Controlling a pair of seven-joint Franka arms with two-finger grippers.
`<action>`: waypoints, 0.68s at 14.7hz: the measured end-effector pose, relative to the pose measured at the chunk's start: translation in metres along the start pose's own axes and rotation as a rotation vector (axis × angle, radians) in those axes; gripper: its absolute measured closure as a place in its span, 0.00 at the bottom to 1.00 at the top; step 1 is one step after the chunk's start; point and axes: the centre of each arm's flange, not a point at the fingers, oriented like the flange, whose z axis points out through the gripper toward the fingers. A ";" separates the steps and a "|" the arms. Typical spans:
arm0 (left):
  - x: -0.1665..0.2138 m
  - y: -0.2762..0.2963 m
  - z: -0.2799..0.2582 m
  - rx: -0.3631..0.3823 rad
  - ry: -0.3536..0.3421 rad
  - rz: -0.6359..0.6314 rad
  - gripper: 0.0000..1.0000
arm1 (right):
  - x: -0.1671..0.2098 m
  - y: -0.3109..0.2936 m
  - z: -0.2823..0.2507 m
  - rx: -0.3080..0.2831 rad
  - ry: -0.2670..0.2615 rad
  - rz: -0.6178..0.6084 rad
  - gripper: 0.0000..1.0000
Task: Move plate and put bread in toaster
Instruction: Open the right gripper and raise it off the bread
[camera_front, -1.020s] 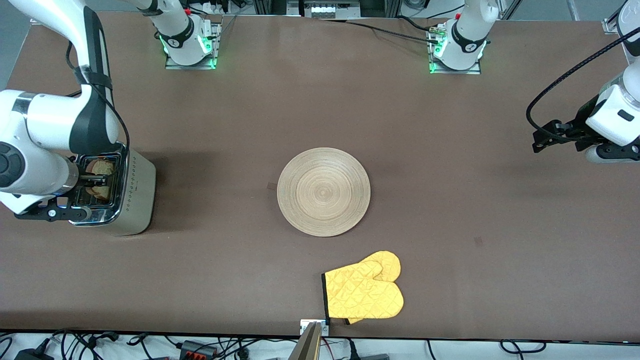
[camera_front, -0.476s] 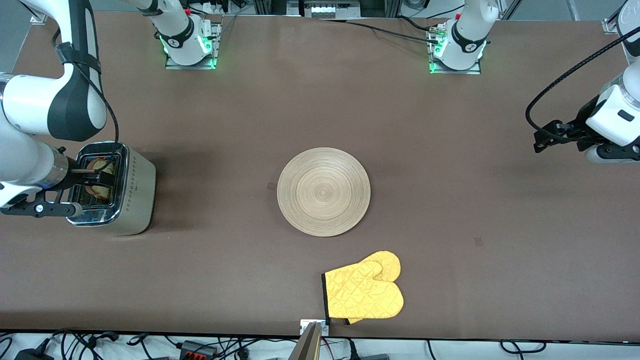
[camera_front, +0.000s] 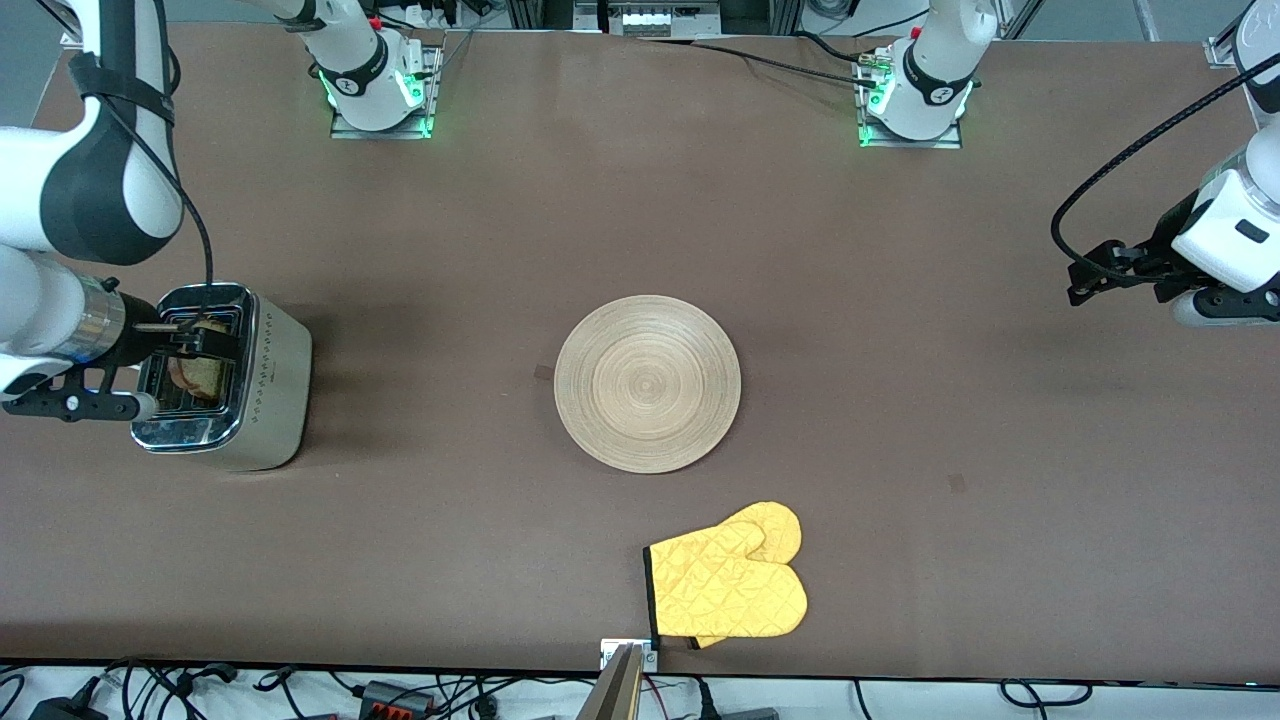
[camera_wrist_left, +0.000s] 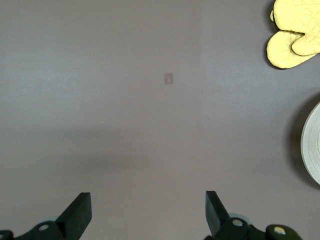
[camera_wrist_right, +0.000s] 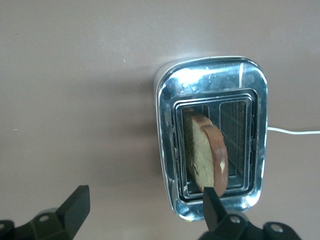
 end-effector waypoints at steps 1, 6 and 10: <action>0.000 0.000 0.000 0.000 0.000 0.000 0.00 | -0.002 0.000 -0.011 0.004 0.004 -0.001 0.00; 0.000 0.000 0.000 0.000 0.000 0.000 0.00 | -0.003 0.000 -0.059 0.024 0.079 -0.012 0.00; 0.000 0.000 0.000 0.000 0.001 0.000 0.00 | 0.001 0.048 -0.066 0.096 0.123 0.012 0.00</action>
